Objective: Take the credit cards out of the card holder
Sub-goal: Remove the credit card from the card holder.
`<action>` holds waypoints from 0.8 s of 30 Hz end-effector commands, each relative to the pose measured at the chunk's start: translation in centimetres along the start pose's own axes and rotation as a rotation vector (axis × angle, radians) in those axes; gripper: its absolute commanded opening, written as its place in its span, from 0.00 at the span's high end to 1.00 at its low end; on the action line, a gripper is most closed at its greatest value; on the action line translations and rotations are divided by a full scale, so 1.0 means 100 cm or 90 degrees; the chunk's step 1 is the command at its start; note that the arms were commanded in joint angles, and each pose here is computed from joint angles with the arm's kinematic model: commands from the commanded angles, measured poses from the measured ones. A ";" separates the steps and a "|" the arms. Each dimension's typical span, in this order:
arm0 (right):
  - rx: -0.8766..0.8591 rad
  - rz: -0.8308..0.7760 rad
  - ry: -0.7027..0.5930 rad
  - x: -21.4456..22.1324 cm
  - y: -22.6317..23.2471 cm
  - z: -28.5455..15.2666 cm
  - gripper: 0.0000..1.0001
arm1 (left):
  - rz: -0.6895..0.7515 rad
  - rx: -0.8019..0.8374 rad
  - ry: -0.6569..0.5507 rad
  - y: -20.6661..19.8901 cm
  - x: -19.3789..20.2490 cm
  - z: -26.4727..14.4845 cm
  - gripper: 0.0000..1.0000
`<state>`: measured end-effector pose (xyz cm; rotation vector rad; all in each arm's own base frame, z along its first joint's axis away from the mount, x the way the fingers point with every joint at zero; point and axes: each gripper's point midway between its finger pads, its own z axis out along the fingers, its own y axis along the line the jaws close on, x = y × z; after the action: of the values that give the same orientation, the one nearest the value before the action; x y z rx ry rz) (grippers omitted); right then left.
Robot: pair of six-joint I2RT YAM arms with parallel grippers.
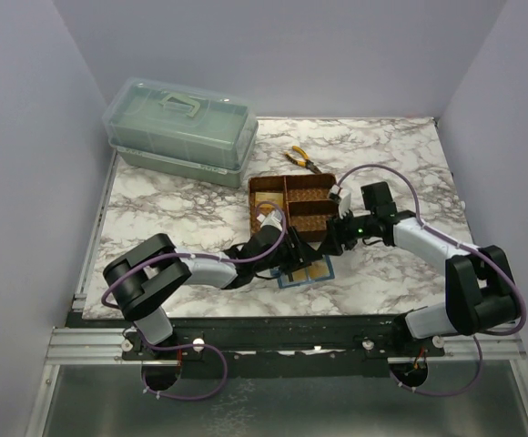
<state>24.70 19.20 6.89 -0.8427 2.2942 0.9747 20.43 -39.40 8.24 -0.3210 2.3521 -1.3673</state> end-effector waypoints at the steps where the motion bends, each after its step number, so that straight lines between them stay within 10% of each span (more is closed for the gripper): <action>1: -0.048 -0.002 -0.025 -0.013 0.014 -0.006 0.44 | 0.024 0.058 -0.016 -0.020 -0.004 -0.007 0.45; 24: -0.049 0.185 -0.012 -0.007 0.011 0.006 0.40 | -0.014 0.023 -0.070 0.014 -0.010 -0.035 0.45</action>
<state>24.05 20.74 7.55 -0.7236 2.3469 1.1914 19.50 -36.24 9.08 -0.3607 2.2586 -1.3878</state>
